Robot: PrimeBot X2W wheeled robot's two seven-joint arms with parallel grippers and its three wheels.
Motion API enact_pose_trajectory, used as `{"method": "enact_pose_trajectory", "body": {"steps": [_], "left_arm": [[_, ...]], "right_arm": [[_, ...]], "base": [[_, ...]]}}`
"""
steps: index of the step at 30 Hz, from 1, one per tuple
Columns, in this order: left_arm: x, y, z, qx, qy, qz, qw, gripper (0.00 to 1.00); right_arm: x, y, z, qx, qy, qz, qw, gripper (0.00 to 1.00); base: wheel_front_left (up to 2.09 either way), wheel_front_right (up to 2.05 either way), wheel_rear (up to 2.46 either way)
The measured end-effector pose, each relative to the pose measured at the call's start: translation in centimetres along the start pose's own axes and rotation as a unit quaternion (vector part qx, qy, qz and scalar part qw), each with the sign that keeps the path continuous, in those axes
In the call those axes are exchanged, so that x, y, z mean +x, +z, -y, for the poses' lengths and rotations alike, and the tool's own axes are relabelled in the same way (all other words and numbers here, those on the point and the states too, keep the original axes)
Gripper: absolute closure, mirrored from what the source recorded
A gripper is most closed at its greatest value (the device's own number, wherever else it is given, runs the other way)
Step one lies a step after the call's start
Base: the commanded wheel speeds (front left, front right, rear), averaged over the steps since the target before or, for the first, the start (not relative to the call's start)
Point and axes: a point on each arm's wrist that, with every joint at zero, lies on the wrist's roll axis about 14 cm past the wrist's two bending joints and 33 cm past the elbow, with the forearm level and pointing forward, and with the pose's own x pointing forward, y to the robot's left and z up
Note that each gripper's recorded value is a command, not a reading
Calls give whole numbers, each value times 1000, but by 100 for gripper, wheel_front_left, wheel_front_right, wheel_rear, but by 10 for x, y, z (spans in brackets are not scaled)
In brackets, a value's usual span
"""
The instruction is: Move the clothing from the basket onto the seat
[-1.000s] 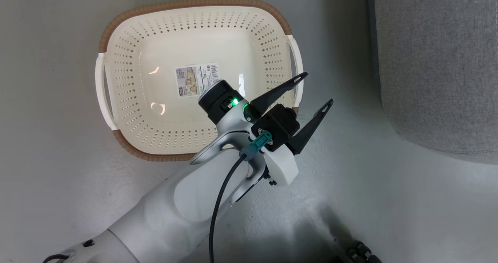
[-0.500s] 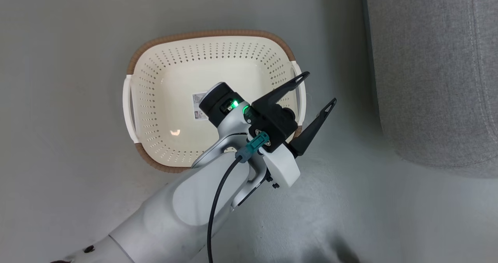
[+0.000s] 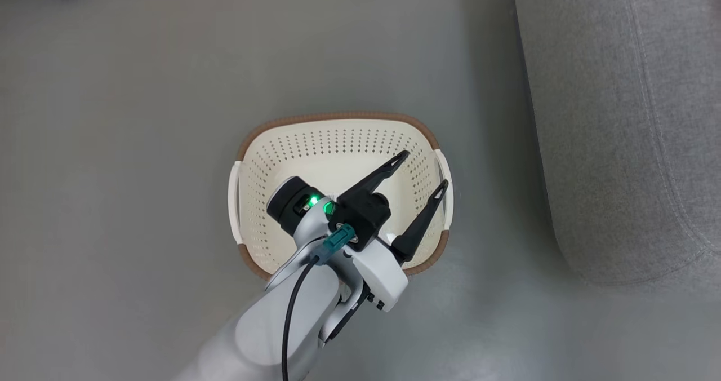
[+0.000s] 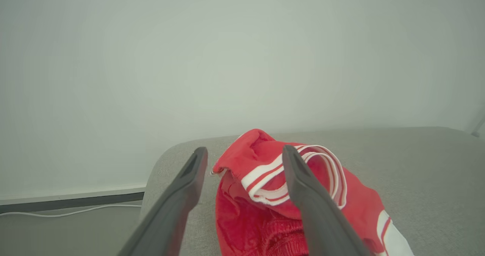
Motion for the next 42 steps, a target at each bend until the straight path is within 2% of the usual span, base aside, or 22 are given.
{"method": "enact_pose_trajectory", "body": {"steps": [9, 15, 23, 26, 27, 35, 42], "left_arm": [[-44, 21, -25, 6, 88, 16, 996, 0], [-86, 32, -53, 1, 167, 32, 986, 0], [-153, 46, -88, -2, 273, 64, 960, 0], [-187, 51, -101, -7, 320, 82, 944, 0], [-187, 51, -101, -7, 320, 82, 944, 0], [-242, 53, -115, -5, 390, 106, 915, 0], [-276, 48, -116, -18, 432, 121, 894, 0]], "right_arm": [[-28, 17, -42, 39, 42, 24, 998, 0], [-51, 26, -80, 45, 88, 36, 994, 0], [-85, 37, -122, 71, 134, 51, 987, 0], [-107, 37, -145, 79, 163, 51, 982, 0], [-107, 37, -145, 79, 163, 51, 982, 0], [-145, 33, -179, 100, 207, 49, 972, 0], [-172, 16, -189, 112, 215, 31, 970, 0]], "base": [[0, 0, 0], [0, 0, 0], [0, 0, 0], [0, 0, 0], [0, 0, 0], [0, 0, 0], [0, 0, 0]]}}
